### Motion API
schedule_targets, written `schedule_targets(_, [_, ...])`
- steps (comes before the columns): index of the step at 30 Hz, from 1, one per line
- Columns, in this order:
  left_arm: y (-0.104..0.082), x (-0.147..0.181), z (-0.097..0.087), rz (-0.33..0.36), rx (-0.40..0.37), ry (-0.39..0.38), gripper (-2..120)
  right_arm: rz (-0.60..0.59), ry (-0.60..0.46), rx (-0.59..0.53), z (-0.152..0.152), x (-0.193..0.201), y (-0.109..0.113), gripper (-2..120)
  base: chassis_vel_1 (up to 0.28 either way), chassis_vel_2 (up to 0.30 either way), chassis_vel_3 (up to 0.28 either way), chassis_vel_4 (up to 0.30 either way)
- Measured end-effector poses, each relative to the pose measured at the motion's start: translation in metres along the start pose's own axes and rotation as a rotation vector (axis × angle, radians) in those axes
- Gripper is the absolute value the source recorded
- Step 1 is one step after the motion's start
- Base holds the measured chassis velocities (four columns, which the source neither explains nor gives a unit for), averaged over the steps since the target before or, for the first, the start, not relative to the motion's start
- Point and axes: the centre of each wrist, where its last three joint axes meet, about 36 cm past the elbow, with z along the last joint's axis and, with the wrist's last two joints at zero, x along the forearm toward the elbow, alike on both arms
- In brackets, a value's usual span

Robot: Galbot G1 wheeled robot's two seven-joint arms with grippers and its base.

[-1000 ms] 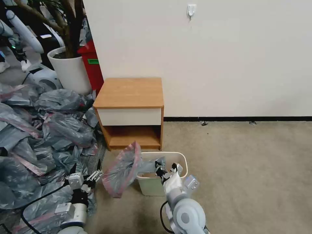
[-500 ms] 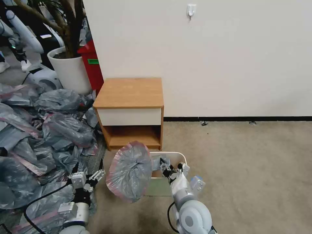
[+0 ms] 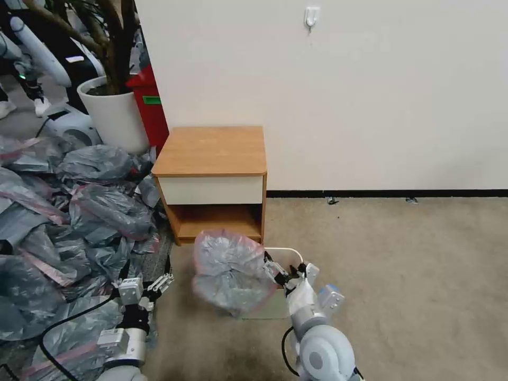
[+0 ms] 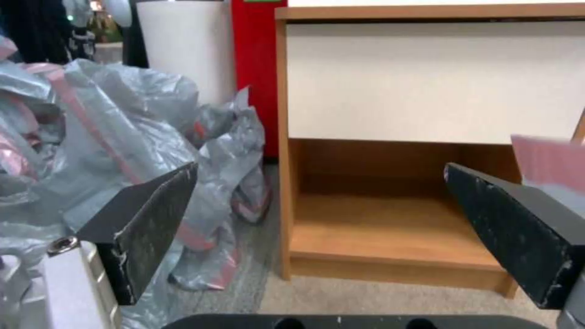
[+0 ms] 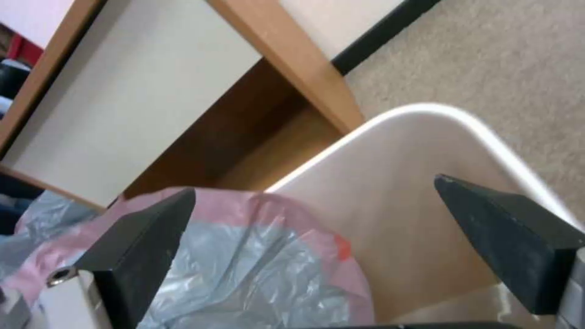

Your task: Pick up the garbage bag from the table and place it over the trash can.

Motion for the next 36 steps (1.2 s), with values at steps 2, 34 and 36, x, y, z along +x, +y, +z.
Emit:
schedule_targets(2, [0.0, 0.0, 0.0, 0.004, 0.0, -0.001, 100, 0.004, -0.006, -0.001, -0.001, 0.0, -0.001, 100, 0.0, 0.0, 0.0, 0.0])
schedule_targets(34, [-0.09, -0.001, -0.086, 0.385, 0.655, 0.43, 100, 0.045, -0.042, -0.033, -0.004, 0.023, -0.007, 99, 0.0, 0.0, 0.0, 0.0])
schedule_targets(36, [-0.092, -0.003, -0.087, 0.342, 0.627, 0.444, 100, 0.05, -0.043, -0.033, -0.002, 0.025, -0.008, 99, 0.0, 0.0, 0.0, 0.0])
